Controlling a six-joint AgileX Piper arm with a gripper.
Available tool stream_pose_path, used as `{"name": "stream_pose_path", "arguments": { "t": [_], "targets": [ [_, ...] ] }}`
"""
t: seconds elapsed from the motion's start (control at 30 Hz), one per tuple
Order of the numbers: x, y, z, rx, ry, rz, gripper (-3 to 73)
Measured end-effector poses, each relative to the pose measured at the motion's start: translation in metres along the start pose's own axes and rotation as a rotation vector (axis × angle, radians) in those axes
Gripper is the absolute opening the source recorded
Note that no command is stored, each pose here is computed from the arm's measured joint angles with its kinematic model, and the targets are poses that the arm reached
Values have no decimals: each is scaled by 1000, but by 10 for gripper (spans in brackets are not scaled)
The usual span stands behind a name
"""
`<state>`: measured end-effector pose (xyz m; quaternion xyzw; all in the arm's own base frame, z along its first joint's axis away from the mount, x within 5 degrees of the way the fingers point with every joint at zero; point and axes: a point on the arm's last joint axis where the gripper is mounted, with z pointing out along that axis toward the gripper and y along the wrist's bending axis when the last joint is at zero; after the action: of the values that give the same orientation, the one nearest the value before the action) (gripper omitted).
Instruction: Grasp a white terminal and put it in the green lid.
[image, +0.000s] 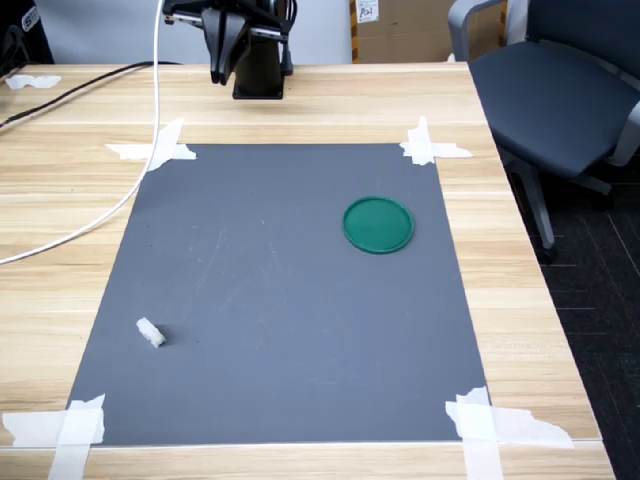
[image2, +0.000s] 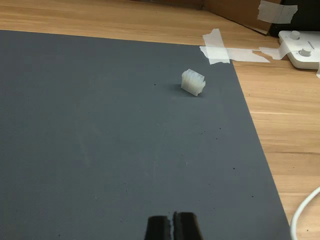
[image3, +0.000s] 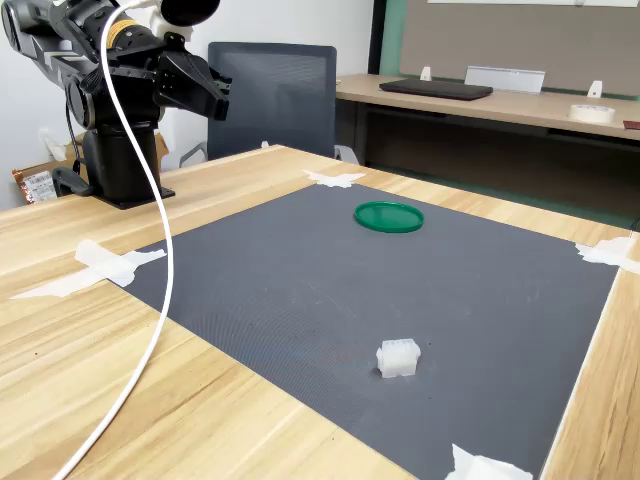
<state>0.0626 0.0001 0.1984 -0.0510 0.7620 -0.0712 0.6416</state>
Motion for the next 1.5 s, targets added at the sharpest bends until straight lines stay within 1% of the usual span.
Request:
{"name": "stream_pose_path", "arguments": {
  "t": [0.27,0.53,0.67,0.8,0.9,0.97,1.1,1.17,1.23,1.33,1.5],
  "targets": [
    [1,-1,9,-20,99,10,-29],
    [-24,-6,22,-45,169,7,-29],
    [-38,-9,31,-81,239,-65,-29],
    [-51,-12,43,-137,358,-142,-29],
    [-64,-17,51,-157,452,-194,-29],
    [-73,-22,57,-146,508,-191,-29],
    [-92,-36,73,-62,591,-138,-29],
    [-99,-43,84,-18,626,-147,-29],
    [-103,-49,95,5,655,-175,-29],
    [-109,-55,114,13,691,-232,-29],
    [-111,-60,147,-37,766,-326,-29]
  ]
}}
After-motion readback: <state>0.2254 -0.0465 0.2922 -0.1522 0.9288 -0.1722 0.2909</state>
